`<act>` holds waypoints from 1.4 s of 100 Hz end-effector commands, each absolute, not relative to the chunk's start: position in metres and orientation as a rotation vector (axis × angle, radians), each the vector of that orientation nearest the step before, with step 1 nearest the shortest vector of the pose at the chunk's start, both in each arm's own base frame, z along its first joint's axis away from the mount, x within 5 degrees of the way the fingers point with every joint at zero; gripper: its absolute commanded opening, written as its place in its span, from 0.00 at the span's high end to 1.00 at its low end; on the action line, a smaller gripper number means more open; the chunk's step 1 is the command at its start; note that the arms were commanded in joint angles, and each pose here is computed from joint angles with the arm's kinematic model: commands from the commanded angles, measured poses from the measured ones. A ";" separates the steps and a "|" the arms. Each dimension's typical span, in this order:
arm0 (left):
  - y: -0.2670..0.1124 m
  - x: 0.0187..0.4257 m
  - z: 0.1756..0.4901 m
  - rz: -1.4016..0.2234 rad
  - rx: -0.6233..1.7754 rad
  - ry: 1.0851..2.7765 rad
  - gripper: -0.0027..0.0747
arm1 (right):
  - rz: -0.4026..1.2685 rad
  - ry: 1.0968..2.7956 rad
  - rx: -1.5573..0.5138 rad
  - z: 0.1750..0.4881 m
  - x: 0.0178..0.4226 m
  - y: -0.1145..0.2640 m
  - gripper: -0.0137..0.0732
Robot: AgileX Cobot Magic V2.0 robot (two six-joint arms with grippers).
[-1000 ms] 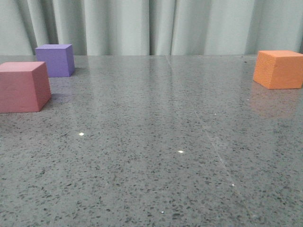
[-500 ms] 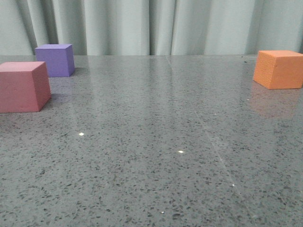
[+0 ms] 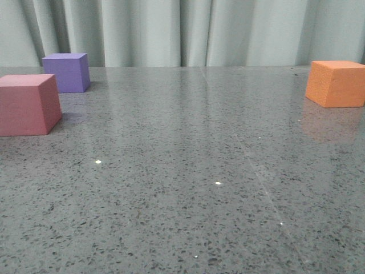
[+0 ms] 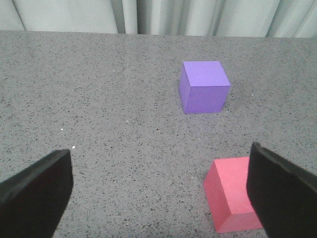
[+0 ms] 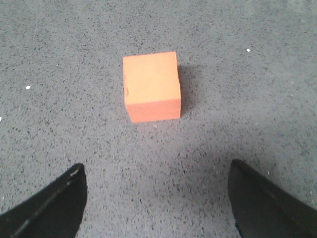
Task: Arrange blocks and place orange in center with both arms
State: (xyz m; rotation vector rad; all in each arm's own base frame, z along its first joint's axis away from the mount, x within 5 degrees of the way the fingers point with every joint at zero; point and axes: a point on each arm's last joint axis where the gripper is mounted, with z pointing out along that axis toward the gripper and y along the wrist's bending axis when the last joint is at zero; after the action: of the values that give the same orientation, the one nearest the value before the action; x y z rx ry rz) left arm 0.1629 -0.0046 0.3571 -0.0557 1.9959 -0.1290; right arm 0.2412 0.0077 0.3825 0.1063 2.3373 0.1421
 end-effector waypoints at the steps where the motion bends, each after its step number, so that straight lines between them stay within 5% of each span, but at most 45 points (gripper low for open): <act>1: -0.004 0.164 0.375 -0.137 -0.067 1.892 0.09 | 0.144 2.304 0.102 0.403 0.260 0.007 0.17; 55: -0.004 0.164 0.375 -0.137 -0.067 1.892 0.09 | 0.136 2.592 0.014 0.386 0.366 0.015 0.17; 140: -0.004 0.164 0.375 -0.127 -0.062 1.890 0.09 | 0.154 2.671 -0.033 0.337 0.403 0.018 0.17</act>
State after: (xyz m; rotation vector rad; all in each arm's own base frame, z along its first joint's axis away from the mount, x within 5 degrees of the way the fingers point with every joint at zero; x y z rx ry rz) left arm 0.1629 -0.0045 0.3571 -0.0536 1.9962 -0.1252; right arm 0.4063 0.0177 0.3101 -0.0158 2.7833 0.1494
